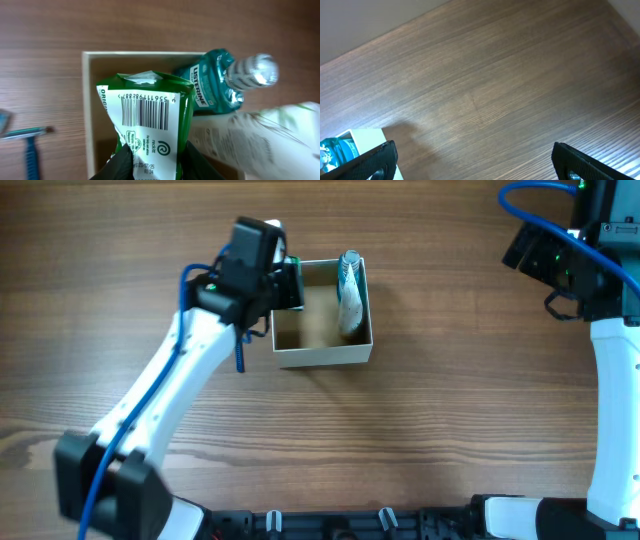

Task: Pack container
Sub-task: 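Carry the soap bar into the box and release it, then grasp the Colgate toothpaste tube with the left gripper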

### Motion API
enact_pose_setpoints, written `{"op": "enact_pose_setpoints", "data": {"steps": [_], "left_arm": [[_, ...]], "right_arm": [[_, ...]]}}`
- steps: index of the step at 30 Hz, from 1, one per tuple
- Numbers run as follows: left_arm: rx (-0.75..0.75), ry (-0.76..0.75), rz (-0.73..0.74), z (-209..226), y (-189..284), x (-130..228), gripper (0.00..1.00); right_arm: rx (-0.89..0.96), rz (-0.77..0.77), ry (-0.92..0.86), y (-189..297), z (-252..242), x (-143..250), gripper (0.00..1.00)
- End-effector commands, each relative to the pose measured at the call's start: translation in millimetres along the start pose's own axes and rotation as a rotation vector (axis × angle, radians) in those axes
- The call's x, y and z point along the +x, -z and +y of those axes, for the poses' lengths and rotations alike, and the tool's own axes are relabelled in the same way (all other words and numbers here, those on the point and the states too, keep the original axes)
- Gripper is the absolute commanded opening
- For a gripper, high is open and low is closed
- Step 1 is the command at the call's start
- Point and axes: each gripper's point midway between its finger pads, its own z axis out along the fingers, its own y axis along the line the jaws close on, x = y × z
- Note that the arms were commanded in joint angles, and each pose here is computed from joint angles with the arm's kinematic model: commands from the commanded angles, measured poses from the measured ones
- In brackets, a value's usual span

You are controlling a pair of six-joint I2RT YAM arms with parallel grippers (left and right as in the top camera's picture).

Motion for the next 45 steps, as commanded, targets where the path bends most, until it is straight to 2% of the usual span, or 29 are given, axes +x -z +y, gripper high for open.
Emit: {"op": "enact_pose_setpoints", "data": {"steps": [1,5,6,11,15,20,21,22,27,29,31,35,37,39,45], "left_arm": [[0.032,0.010,0.064,-14,-32,14,0.29],[0.013,0.013,0.100,-9,-51,23,0.33],[0.007,0.014,0.112,-7,-55,26,0.37],[0.031,0.016,0.134,-11,-58,30,0.78],[0.039,0.021,0.111,-11,-45,23,0.79],[0.049,0.050,0.030,-3,0,-2,0.80],[0.050,0.059,0.006,0,12,-8,0.96],[0.052,0.065,-0.023,4,24,-15,1.00],[0.033,0.083,-0.152,29,84,-41,1.00],[-0.031,0.023,-0.180,49,100,-44,1.00],[-0.132,0.029,-0.161,77,105,-39,1.00],[-0.373,0.107,-0.019,141,99,-8,0.99],[-0.417,0.108,0.069,161,87,5,0.99],[-0.442,0.060,0.162,177,71,17,0.95],[-0.479,0.039,0.342,219,30,42,0.96]], "right_arm": [[0.005,-0.005,-0.007,-1,0,-2,1.00],[0.005,-0.007,-0.007,-1,0,-2,1.00],[0.005,-0.007,-0.007,-1,0,-2,1.00],[0.005,-0.006,-0.007,-1,0,-2,1.00],[0.005,-0.006,-0.007,-1,0,-2,1.00],[0.005,-0.006,-0.007,-1,0,-2,1.00],[0.005,-0.006,-0.007,-1,0,-2,1.00],[0.005,-0.006,-0.007,-1,0,-2,1.00],[0.005,-0.006,-0.007,-1,0,-2,1.00],[0.005,-0.006,-0.007,-1,0,-2,1.00],[0.005,-0.006,-0.007,-1,0,-2,1.00],[0.005,-0.006,-0.007,-1,0,-2,1.00],[0.005,-0.006,-0.007,-1,0,-2,1.00],[0.005,-0.006,-0.007,-1,0,-2,1.00],[0.005,-0.006,-0.007,-1,0,-2,1.00]]}}
